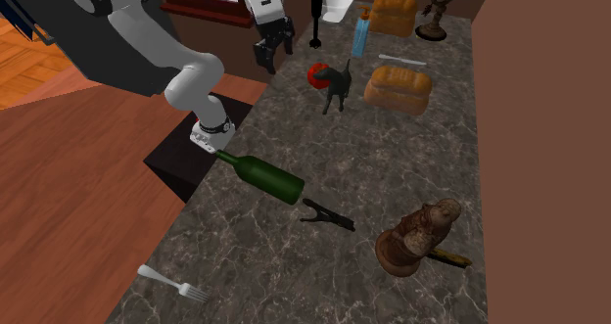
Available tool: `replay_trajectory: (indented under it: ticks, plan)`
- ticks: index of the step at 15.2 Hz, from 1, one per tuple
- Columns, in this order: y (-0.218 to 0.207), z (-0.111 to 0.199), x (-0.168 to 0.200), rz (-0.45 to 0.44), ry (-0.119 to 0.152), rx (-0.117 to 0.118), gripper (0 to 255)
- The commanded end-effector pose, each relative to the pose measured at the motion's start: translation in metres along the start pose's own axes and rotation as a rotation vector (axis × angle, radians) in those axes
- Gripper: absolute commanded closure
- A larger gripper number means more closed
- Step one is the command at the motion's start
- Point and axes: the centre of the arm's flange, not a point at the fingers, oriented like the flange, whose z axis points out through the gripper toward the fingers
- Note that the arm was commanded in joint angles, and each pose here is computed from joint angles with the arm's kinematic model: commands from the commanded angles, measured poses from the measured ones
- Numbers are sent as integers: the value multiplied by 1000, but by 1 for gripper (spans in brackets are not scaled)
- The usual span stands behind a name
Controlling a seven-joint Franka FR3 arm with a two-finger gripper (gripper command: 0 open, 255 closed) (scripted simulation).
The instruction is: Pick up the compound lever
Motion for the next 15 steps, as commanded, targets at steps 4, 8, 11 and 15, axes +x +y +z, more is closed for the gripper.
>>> replay_trajectory:
  ticks: [4,8,11,15]
  plan:
    - [22,16,32,-5,-26,-2,0]
    - [52,39,74,-12,-60,-6,0]
    - [74,58,105,-16,-86,-8,0]
    - [104,83,146,-23,-121,-11,0]
